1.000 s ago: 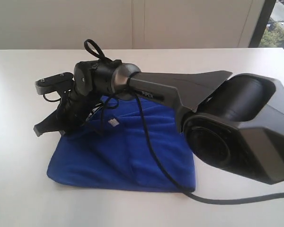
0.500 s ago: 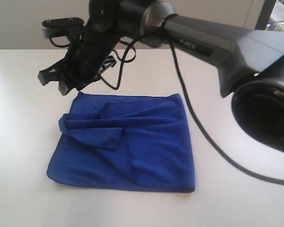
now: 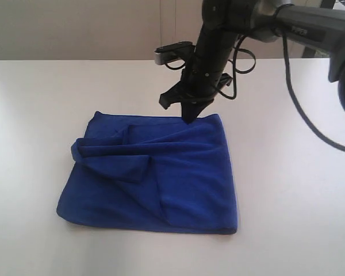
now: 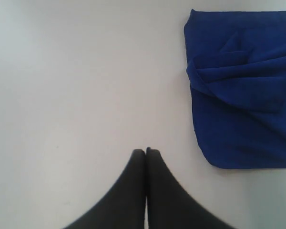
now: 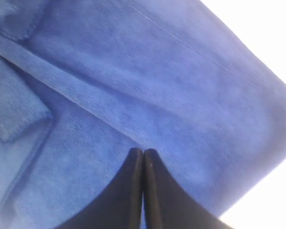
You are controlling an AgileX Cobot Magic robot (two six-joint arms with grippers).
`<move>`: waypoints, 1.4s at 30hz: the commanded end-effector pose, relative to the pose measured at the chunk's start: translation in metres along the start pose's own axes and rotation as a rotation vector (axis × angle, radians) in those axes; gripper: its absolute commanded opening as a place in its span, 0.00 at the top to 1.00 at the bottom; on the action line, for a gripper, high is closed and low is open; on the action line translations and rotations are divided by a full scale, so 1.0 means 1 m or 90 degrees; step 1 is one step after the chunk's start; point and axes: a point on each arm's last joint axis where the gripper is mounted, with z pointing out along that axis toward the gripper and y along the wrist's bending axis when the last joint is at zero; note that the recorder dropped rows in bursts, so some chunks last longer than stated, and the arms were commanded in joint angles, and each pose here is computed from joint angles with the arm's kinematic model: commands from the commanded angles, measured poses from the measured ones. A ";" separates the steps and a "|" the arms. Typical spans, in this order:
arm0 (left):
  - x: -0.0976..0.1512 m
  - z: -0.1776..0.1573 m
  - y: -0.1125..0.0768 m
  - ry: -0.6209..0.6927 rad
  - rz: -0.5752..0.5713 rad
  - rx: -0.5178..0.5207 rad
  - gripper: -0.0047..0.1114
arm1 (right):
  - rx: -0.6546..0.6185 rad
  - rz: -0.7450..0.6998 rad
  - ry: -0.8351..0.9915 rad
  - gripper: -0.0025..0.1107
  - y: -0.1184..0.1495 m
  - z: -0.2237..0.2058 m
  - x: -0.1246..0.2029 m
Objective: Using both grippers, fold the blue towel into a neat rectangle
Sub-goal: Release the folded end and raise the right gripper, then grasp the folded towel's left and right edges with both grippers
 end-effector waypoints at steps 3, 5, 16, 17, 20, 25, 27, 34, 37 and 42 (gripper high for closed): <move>0.003 0.000 0.000 0.001 -0.003 0.001 0.96 | 0.015 0.001 -0.038 0.98 -0.010 -0.026 0.019; 0.003 0.000 0.000 0.001 -0.003 0.001 0.96 | 0.017 0.001 -0.050 0.98 -0.009 -0.028 0.026; -0.010 0.014 -0.013 -0.016 -0.031 0.109 0.96 | 0.042 0.001 -0.071 0.98 -0.017 -0.011 0.051; -0.013 0.021 -0.019 0.003 -0.018 0.155 0.96 | 0.042 0.002 -0.072 0.98 -0.018 -0.011 0.051; -0.019 0.053 -0.029 0.041 -0.001 0.253 0.96 | 0.048 0.001 -0.083 0.98 -0.021 -0.012 0.050; -0.021 0.129 -0.043 0.147 -0.009 0.266 0.96 | 0.052 0.011 -0.096 0.98 -0.022 -0.012 0.048; -0.018 0.159 -0.056 0.185 0.004 0.268 0.96 | 0.056 0.012 -0.106 0.98 -0.022 -0.013 0.047; 0.015 0.232 -0.091 0.310 0.075 0.254 0.96 | 0.080 0.016 -0.156 0.98 -0.030 0.000 0.037; 0.026 0.250 -0.094 0.343 0.096 0.241 0.96 | 0.080 0.020 -0.140 0.98 -0.035 0.020 0.037; 0.036 0.267 -0.093 0.374 0.097 0.229 0.96 | 0.102 0.034 -0.093 0.98 -0.047 0.054 0.042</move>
